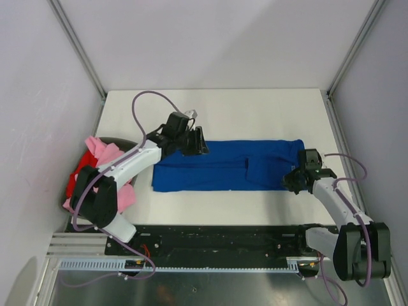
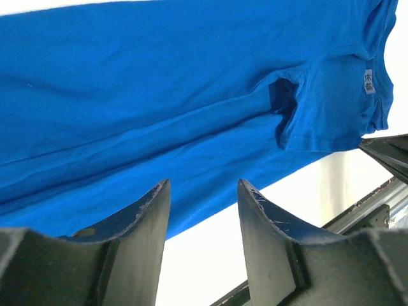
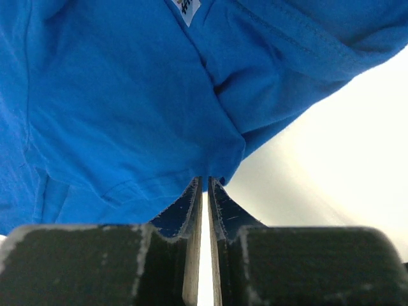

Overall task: Fold and stack the t-shirts
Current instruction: Rotate the tshirt 85 degrees

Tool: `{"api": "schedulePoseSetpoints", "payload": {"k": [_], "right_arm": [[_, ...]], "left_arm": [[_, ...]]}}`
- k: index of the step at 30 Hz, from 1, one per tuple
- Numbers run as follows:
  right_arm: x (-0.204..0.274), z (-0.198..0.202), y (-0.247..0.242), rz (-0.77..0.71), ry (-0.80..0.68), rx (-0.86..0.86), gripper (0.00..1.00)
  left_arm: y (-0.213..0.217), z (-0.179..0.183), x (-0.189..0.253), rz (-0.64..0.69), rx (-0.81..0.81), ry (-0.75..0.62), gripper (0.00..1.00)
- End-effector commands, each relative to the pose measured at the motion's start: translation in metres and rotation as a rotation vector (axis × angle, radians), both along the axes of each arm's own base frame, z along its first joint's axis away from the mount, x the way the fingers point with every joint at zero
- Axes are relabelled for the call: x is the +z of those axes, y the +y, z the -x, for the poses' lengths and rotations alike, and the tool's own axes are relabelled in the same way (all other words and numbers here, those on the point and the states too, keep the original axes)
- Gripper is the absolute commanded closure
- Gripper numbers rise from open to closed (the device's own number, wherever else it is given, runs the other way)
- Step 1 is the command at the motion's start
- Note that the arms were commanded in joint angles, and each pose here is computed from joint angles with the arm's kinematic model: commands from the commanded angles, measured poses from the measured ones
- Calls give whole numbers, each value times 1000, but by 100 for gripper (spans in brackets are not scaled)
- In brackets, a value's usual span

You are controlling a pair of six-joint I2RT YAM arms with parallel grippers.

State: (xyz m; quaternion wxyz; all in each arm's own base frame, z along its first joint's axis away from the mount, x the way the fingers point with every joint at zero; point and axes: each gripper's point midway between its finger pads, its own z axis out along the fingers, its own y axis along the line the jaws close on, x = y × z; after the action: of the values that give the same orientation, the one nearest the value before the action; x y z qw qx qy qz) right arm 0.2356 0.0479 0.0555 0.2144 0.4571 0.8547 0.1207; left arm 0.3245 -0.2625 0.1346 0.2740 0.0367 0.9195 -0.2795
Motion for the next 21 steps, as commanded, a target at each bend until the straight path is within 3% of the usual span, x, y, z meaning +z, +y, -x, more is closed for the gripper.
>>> {"api": "schedulePoseSetpoints", "payload": {"k": [1,21], "right_arm": [[-3,-16,-3,8,-32,-31,89],[-58,-6,-23,-6,108,-98,87]], "left_arm": [[5,3,17,1,-9,-71,48],[27,35,-26,-82,-38,4,49]]}}
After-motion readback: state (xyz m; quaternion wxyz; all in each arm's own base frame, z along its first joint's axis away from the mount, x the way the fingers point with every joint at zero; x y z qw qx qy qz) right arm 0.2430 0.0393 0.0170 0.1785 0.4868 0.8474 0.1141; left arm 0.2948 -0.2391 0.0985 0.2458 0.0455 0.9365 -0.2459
